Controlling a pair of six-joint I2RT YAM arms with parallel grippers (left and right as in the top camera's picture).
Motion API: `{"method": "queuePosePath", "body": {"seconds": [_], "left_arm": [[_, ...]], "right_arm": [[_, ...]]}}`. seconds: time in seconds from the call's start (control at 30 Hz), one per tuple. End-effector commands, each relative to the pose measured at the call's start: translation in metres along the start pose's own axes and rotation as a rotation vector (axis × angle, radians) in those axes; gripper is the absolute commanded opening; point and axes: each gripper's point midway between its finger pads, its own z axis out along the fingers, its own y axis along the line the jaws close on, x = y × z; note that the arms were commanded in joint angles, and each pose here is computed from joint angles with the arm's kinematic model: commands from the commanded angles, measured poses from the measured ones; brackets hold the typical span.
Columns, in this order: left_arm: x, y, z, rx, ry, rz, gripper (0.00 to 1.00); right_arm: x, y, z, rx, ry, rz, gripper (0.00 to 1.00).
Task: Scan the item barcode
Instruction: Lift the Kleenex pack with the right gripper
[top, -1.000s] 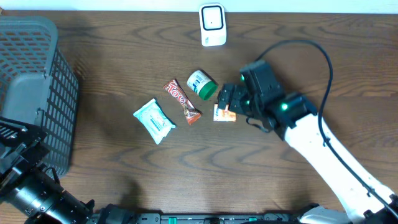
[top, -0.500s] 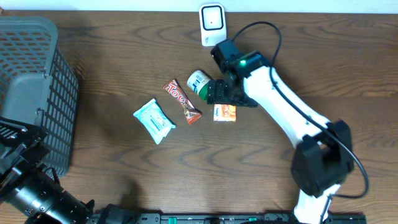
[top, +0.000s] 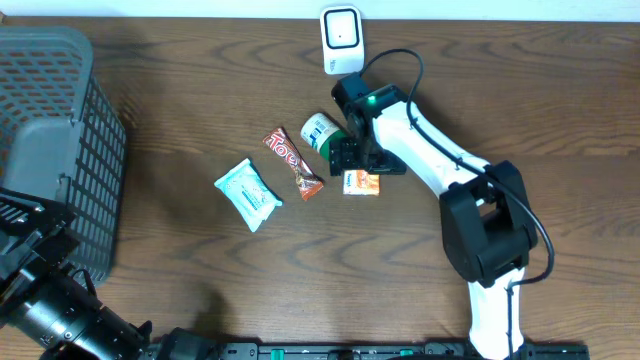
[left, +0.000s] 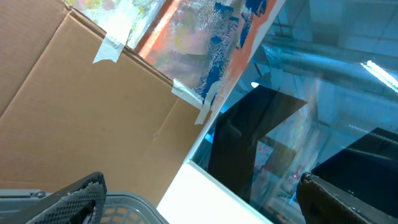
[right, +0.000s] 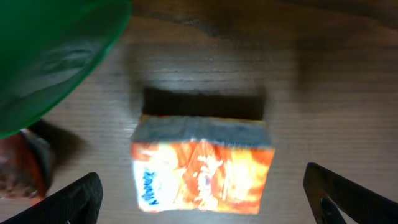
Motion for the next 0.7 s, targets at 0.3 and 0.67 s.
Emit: {"method": "queuePosePath", "body": {"seconds": [0.3, 0.67], "left_arm": [[-0.008, 0.004, -0.001, -0.008, -0.014, -0.005, 0.98], [-0.008, 0.004, -0.001, -0.008, -0.014, -0.005, 0.98]], "right_arm": [[0.001, 0.002, 0.032, -0.025, 0.076, -0.051, 0.99], [0.013, -0.003, 0.045, -0.020, 0.153, -0.039, 0.61]]}}
